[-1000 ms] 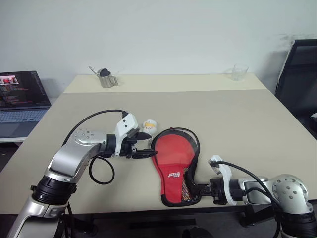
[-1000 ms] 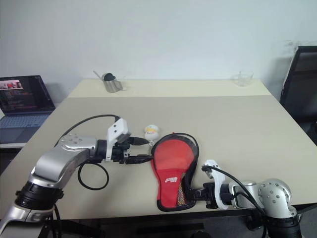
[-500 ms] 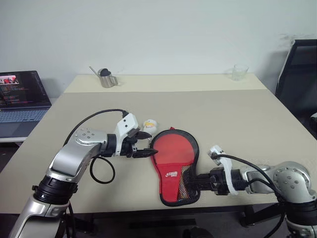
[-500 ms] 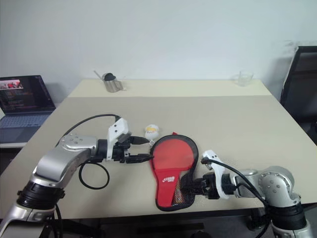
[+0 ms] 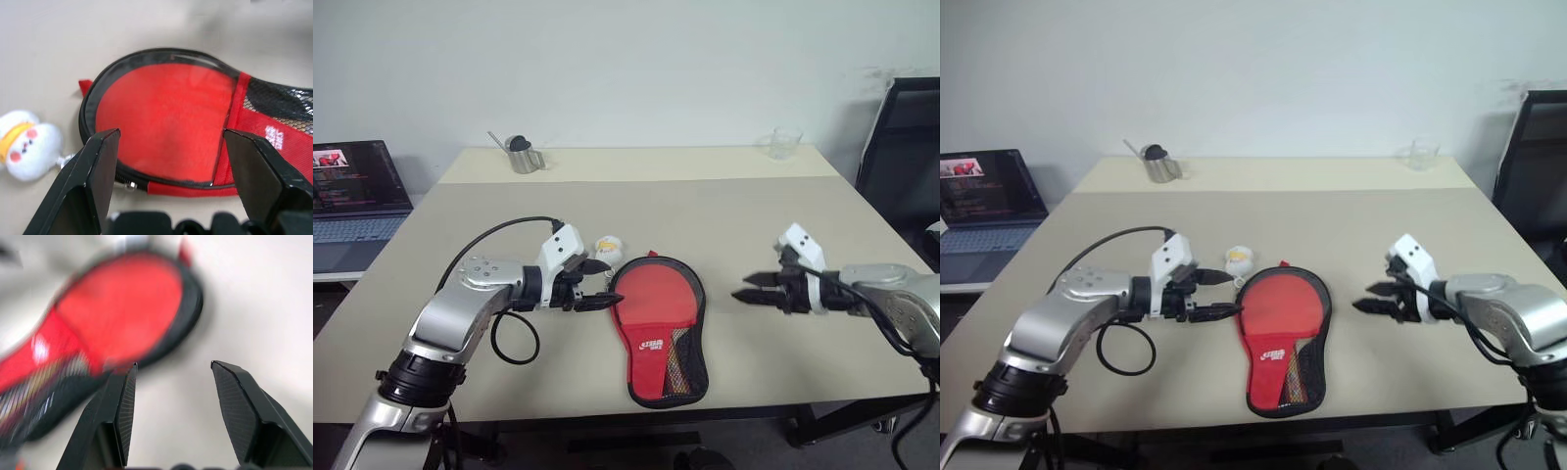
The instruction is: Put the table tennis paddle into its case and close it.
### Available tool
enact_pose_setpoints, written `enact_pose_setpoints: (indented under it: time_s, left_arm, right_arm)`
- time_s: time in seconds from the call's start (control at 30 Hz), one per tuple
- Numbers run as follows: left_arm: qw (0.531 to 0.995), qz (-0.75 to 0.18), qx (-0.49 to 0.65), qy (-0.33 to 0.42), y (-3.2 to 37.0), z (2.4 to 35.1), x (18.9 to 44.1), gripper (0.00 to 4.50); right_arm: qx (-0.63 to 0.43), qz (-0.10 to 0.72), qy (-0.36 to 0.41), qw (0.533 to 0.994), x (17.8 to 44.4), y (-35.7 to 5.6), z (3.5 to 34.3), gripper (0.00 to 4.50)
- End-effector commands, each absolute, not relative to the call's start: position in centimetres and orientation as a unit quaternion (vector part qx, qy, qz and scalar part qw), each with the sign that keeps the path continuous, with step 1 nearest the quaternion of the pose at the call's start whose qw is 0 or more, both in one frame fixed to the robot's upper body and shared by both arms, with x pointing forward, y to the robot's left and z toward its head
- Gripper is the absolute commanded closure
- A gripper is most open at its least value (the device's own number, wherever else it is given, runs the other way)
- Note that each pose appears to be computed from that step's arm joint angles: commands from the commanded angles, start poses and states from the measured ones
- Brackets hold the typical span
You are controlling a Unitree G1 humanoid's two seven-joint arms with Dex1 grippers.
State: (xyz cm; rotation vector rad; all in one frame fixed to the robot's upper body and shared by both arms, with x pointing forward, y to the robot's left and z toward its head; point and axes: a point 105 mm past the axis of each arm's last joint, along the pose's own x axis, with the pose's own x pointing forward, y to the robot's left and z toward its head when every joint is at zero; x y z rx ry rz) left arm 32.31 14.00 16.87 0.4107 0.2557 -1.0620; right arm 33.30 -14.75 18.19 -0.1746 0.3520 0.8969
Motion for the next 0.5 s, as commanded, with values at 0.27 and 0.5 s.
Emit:
enact_pose_setpoints:
  time_s: [0.27, 0.5]
  left_arm:
    - [0.853, -0.47, 0.207, 0.097, 14.9, 18.3, 32.3, 0.84]
    - [0.891, -0.39, 0.214, 0.094, 16.9, 18.4, 34.3, 0.84]
  right_arm:
    - [-0.081, 0.407, 0.011, 0.91, 37.3, -7.4, 19.2, 1.84]
    - [-0.095, 0.446, 0.003, 0.89, 36.7, -3.1, 16.4, 1.84]
